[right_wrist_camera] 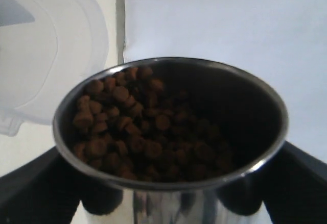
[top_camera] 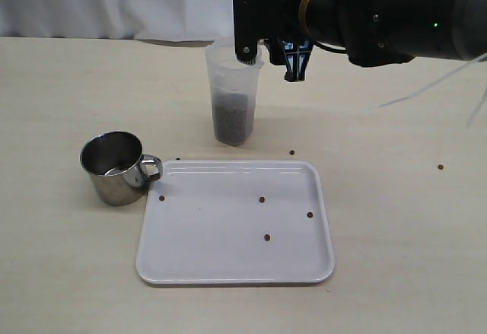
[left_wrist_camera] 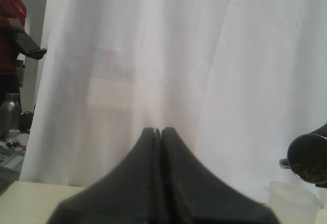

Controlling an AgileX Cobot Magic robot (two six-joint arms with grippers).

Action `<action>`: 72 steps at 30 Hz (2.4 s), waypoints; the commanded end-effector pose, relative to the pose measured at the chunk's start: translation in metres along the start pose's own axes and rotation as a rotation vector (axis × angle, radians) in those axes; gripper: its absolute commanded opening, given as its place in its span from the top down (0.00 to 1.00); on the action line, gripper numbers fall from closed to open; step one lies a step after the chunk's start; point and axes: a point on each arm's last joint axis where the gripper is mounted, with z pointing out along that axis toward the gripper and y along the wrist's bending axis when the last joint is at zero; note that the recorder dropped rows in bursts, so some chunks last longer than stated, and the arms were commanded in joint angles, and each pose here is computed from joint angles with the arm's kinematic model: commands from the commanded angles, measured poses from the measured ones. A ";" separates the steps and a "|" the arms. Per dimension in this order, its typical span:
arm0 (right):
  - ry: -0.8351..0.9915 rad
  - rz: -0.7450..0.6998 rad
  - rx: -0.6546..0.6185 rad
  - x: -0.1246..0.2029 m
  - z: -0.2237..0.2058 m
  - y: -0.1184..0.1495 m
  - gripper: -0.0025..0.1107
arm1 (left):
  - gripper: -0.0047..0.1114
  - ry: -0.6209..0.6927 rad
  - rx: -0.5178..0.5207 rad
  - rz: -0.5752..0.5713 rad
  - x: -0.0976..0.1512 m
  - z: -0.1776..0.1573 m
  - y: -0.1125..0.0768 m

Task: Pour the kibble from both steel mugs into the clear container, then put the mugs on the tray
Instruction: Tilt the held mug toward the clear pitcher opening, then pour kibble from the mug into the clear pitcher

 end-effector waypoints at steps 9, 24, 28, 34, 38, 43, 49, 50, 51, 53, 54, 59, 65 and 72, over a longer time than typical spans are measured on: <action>0.001 -0.052 0.025 -0.001 -0.003 -0.008 0.93 | 0.96 0.001 0.002 -0.011 0.001 -0.001 0.000; 0.000 -0.129 0.041 -0.001 -0.003 -0.013 0.93 | 0.96 0.001 0.002 -0.011 0.001 -0.001 0.000; 0.001 -0.165 0.041 -0.001 -0.003 -0.013 0.93 | 0.96 0.001 0.002 -0.011 0.001 -0.001 0.000; 0.001 -0.185 0.041 -0.001 -0.003 -0.013 0.93 | 0.96 0.001 0.002 -0.011 0.001 -0.001 0.000; 0.002 -0.224 0.041 -0.001 -0.003 -0.013 0.93 | 0.96 0.001 0.002 -0.011 0.001 -0.001 0.000; 0.002 -0.245 0.041 -0.001 -0.003 -0.013 0.93 | 0.96 -0.006 0.005 -0.011 0.000 -0.001 0.000; 0.001 -0.266 0.041 -0.002 -0.003 -0.013 0.93 | 0.96 0.000 0.003 -0.011 0.001 -0.001 0.000; 0.001 -0.266 0.041 -0.002 -0.003 -0.013 0.93 | 0.96 0.000 0.003 -0.011 0.001 -0.001 0.000; 0.001 -0.266 0.041 -0.002 -0.003 -0.013 0.93 | 0.96 0.000 0.003 -0.011 0.001 -0.001 0.000; 0.001 -0.277 0.041 -0.002 -0.003 -0.013 0.93 | 0.96 0.000 0.003 -0.011 0.001 -0.001 0.000; 0.001 -0.289 0.041 -0.002 -0.003 -0.013 0.93 | 0.96 0.000 0.003 -0.011 0.001 -0.001 0.000; -0.024 -0.314 0.036 -0.004 -0.003 -0.012 0.93 | 0.96 0.000 0.003 -0.011 0.001 -0.001 0.000; -0.028 -0.312 0.048 -0.005 -0.003 -0.016 0.93 | 0.96 0.000 0.003 -0.011 0.001 -0.001 0.000; -0.047 -0.305 0.069 -0.008 -0.001 -0.024 0.93 | 0.96 0.000 0.003 -0.011 0.001 -0.001 0.000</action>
